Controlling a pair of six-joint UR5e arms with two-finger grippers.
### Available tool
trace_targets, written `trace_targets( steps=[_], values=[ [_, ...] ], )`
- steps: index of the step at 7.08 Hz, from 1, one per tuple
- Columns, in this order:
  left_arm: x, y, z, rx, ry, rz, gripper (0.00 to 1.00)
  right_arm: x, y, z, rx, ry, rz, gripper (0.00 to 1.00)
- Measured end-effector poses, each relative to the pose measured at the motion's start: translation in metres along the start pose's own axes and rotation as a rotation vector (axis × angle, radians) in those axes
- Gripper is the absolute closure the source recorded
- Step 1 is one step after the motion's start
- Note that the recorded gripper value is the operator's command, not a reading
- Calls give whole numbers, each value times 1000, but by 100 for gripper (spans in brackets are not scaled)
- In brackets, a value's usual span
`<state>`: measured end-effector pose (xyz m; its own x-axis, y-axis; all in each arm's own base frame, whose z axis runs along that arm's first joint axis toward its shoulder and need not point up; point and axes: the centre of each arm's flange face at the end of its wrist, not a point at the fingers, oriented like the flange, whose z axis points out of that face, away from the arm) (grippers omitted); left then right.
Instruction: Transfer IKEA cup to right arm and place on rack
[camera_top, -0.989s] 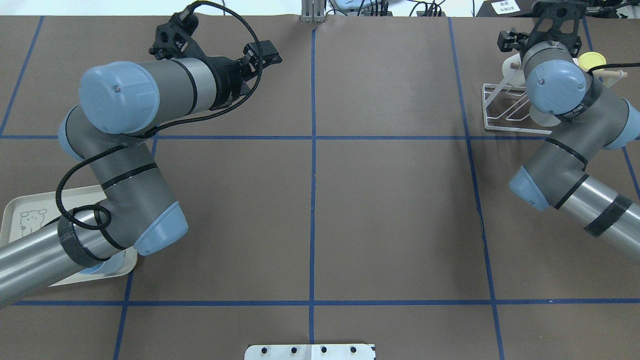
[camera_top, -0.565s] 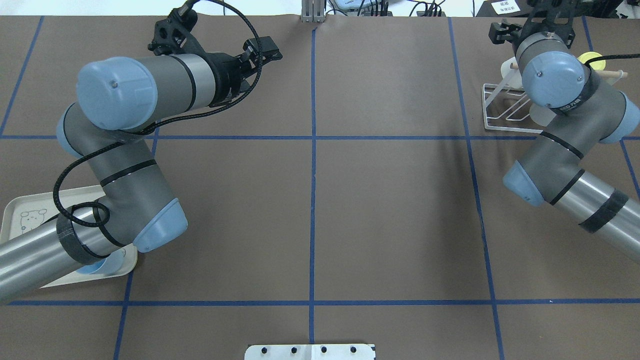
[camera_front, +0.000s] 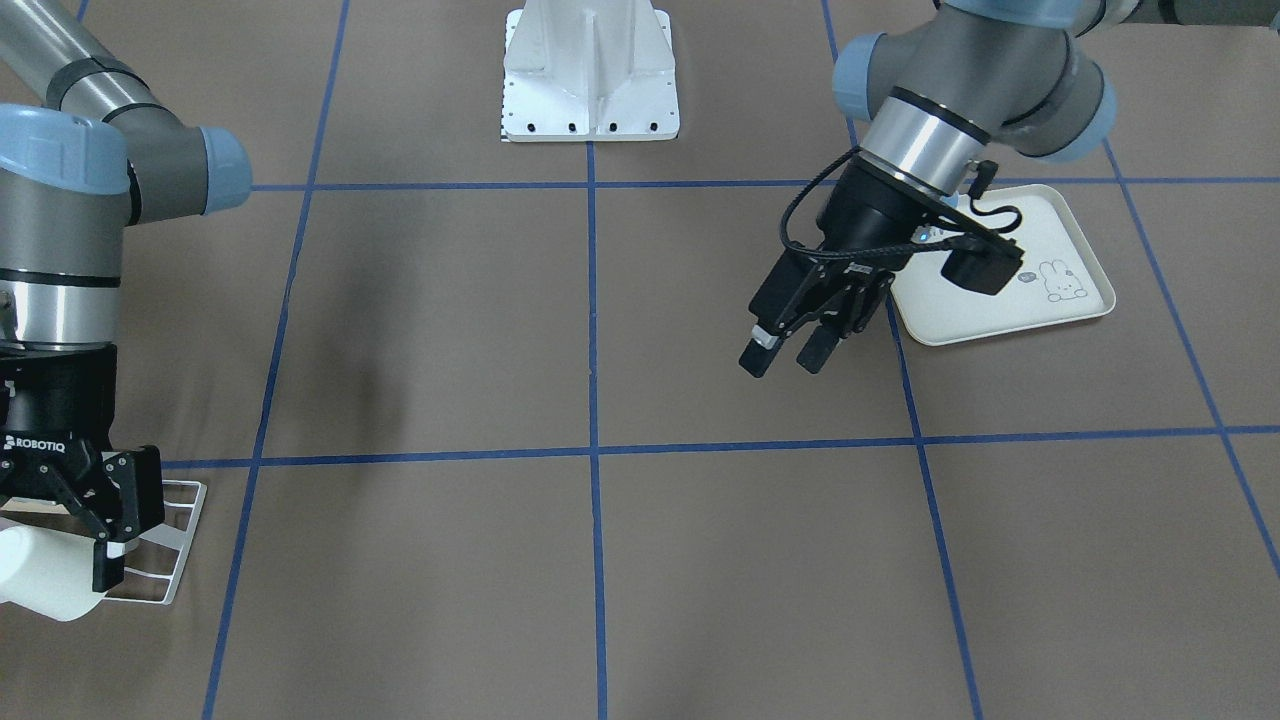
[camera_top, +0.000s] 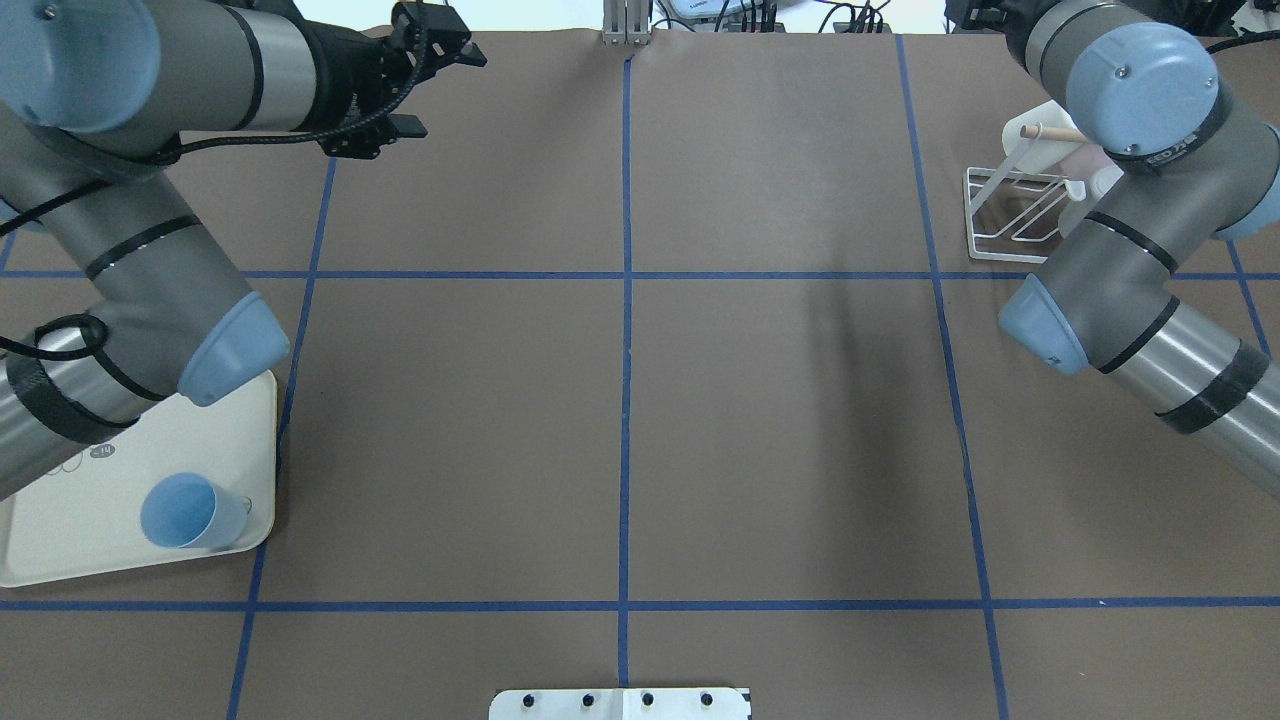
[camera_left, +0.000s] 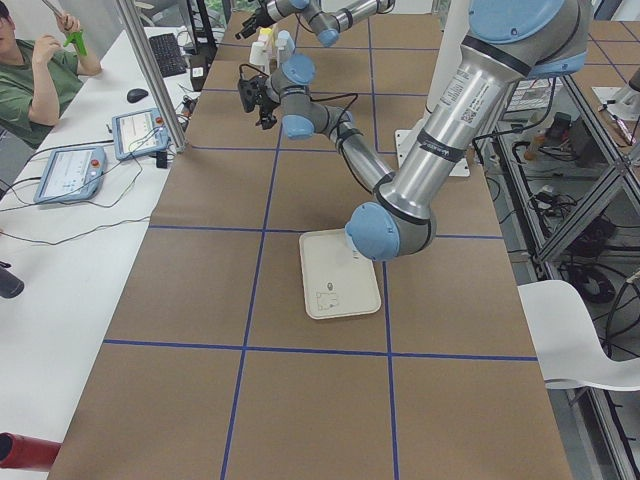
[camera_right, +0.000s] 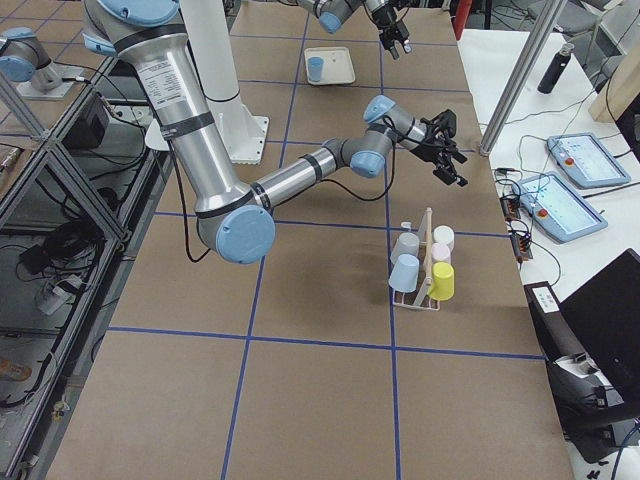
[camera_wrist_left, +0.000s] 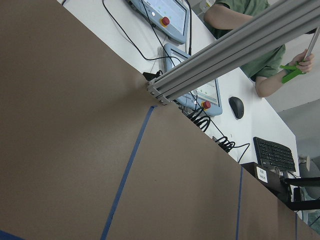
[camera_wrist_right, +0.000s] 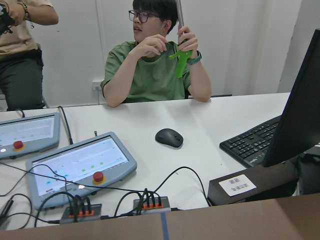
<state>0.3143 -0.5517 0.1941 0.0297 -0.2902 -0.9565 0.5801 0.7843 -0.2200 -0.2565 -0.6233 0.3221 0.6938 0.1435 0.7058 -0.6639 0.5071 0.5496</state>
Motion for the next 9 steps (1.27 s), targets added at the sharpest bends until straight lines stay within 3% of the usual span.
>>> trace_targets(
  steps=[2,4,6,9],
  values=[
    [-47,-58,-47,-36,-95,46,0,-28,-14,-34,-82,-138,135,0],
    [-118,-90,-93,-70,-208,106,0,-65,-29,-77,-192,-285,314,0],
    [-201,-83,-133,-105,-309,192,0,-100,-36,-115,-323,-400,472,0],
    [-287,-50,-161,-197,-442,262,0,-136,-18,-148,-432,-472,569,0]
  ],
)
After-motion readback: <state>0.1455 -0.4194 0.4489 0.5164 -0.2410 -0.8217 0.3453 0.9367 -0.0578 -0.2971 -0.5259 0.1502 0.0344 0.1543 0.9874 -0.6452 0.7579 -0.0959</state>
